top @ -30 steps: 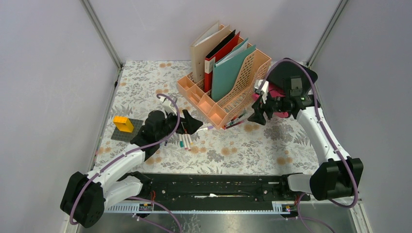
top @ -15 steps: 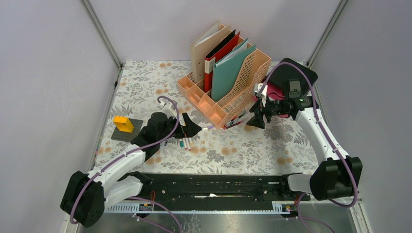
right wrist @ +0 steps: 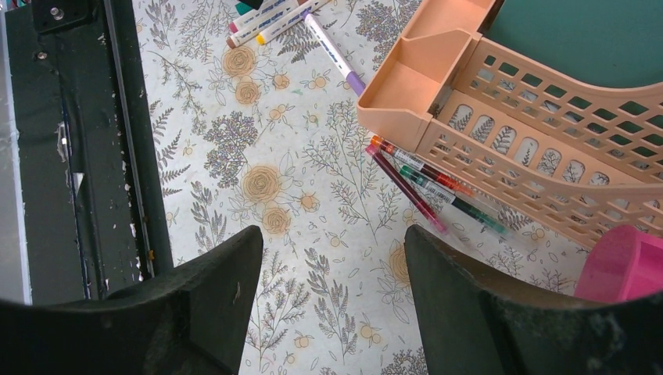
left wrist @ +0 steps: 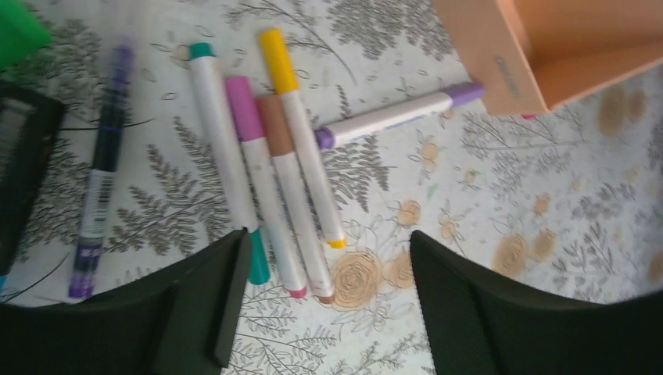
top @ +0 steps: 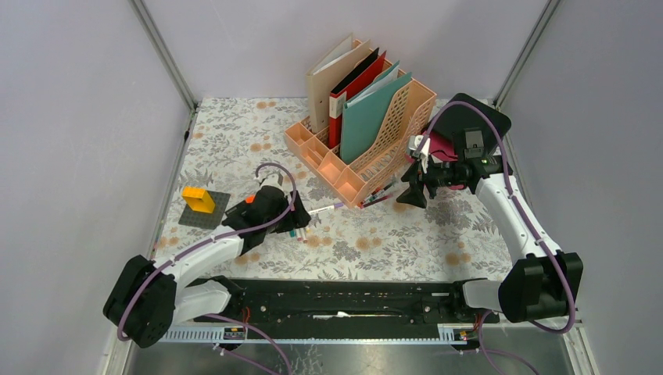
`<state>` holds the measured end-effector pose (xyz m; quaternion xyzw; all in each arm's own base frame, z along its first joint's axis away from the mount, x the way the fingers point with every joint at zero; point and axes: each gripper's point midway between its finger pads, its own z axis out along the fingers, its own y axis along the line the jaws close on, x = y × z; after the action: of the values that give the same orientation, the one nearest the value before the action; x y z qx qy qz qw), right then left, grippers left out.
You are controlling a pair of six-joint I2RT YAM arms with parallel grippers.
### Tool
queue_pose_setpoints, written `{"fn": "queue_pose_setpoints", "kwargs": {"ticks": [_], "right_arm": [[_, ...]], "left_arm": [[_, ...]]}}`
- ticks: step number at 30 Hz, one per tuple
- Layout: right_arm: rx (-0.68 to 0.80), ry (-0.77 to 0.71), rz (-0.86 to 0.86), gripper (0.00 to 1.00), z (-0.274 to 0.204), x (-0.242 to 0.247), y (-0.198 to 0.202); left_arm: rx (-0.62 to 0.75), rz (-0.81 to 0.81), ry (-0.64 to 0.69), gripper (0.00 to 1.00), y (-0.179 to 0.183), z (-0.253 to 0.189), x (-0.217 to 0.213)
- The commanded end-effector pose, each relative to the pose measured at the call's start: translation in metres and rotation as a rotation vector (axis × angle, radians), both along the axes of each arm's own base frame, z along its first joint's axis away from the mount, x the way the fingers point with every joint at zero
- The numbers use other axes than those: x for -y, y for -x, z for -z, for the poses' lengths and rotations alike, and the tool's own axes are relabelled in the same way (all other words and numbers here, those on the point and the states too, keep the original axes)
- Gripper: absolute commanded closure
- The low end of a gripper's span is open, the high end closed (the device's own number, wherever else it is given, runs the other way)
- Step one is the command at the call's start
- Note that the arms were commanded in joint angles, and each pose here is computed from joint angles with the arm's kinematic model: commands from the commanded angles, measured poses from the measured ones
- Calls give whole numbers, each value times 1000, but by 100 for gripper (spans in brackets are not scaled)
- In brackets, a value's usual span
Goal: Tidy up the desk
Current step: Place the stationery in the drawer, then pick up the stationery from the center of the board.
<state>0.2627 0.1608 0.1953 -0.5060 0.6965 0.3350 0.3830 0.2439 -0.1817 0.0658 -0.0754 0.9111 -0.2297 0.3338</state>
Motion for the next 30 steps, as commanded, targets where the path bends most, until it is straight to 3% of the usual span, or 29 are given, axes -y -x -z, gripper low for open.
{"fn": "queue_pose_setpoints", "kwargs": {"ticks": [1,6,18,30], "right_arm": [[4,-21,-27,26,-1,-3,4],[-2,-19,-27,26,1,-3,4],[1,-15,-26,26,2,-2,4],[1,-13,-26,26,3,-2,4]], "left_arm": [[56,-95,-97,26,-17,-9,-20],[33,-105,-147,49,-20,1,-25],[4,-124,-245,64,-29,10,-33],[-45,-91,-282,74,-27,25,-31]]}}
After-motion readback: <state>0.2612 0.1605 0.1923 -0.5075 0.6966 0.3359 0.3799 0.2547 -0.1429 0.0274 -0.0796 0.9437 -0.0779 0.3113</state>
